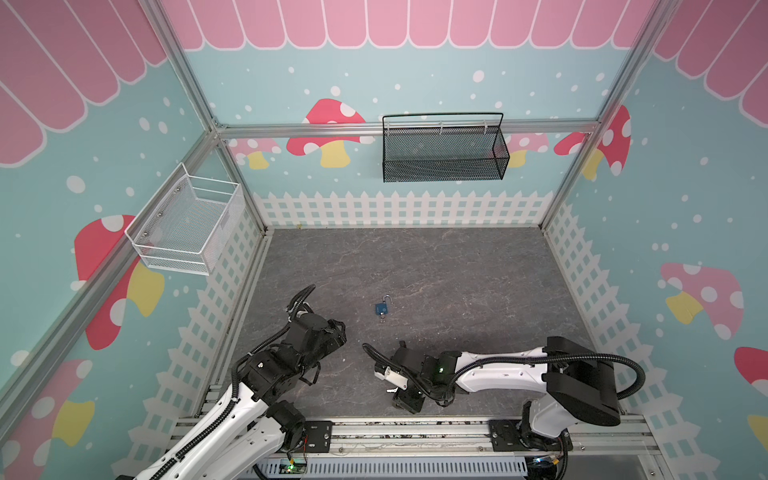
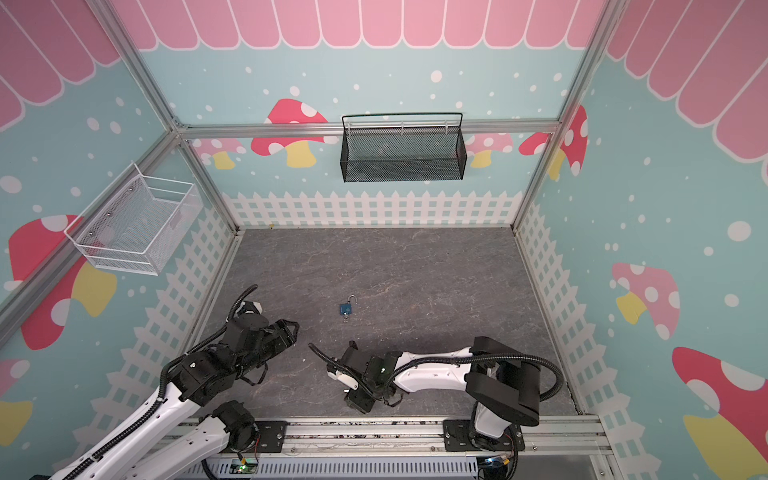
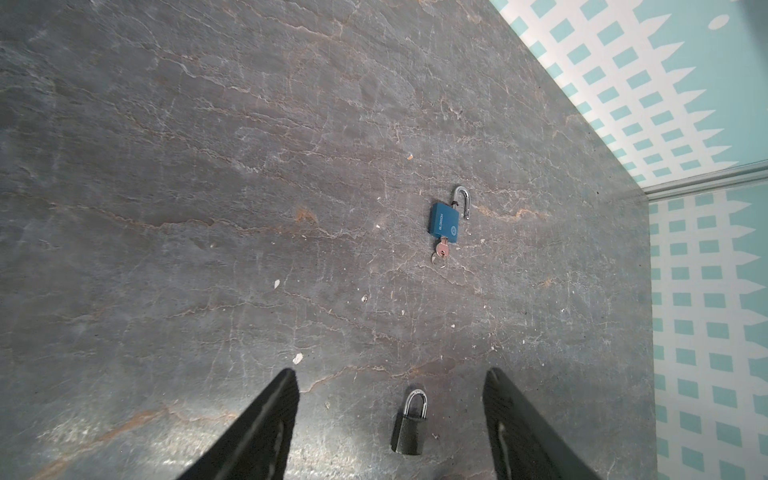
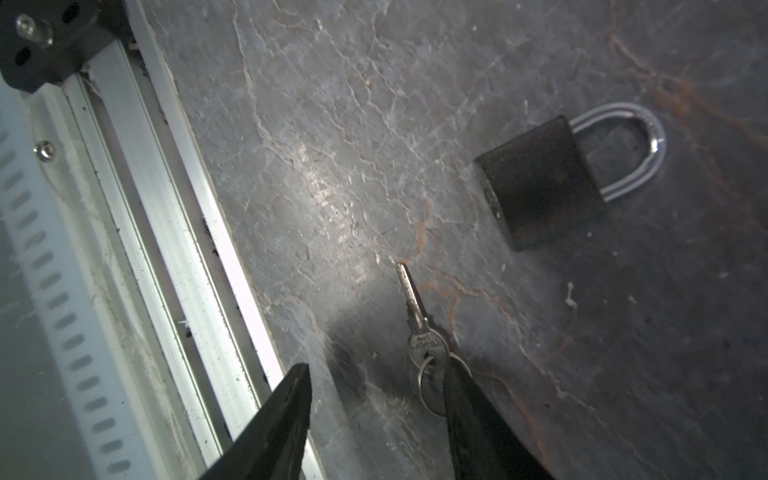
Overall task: Unlock with the key
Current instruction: 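Close the right gripper on the silver key's ring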
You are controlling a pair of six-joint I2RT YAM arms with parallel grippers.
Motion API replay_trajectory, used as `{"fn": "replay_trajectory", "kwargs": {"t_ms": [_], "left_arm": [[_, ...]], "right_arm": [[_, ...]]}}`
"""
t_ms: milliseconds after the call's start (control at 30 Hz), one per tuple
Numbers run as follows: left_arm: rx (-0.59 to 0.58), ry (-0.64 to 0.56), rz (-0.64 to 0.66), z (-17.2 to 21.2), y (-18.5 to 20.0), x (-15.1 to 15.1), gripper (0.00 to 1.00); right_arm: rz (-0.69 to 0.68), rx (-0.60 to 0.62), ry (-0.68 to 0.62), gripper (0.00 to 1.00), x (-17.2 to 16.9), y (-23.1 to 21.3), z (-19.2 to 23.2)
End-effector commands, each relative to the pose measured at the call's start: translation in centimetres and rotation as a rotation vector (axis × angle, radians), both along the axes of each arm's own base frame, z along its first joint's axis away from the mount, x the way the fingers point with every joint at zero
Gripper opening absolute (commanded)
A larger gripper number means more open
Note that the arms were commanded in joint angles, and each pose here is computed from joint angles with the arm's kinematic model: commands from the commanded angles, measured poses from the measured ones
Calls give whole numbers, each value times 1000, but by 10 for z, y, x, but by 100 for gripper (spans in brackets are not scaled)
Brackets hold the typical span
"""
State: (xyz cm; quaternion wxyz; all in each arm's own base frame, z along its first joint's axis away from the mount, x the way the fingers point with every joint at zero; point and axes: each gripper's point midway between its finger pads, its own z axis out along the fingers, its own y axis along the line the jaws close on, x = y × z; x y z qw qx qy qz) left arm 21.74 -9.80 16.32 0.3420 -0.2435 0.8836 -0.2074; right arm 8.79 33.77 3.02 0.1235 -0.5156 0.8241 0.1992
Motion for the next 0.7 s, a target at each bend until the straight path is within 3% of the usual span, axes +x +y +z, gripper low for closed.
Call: {"fn": "replay_trajectory", "kwargs": {"t_ms": [0,667], "left_arm": [[3,10,36,-3,6,-1,70],[-13,-12,54,1,8,0,70]], "right_arm": [[-22,-38,4,54,-6,-10,-1],[14,-130,-128,58,16,-11,-2]]}}
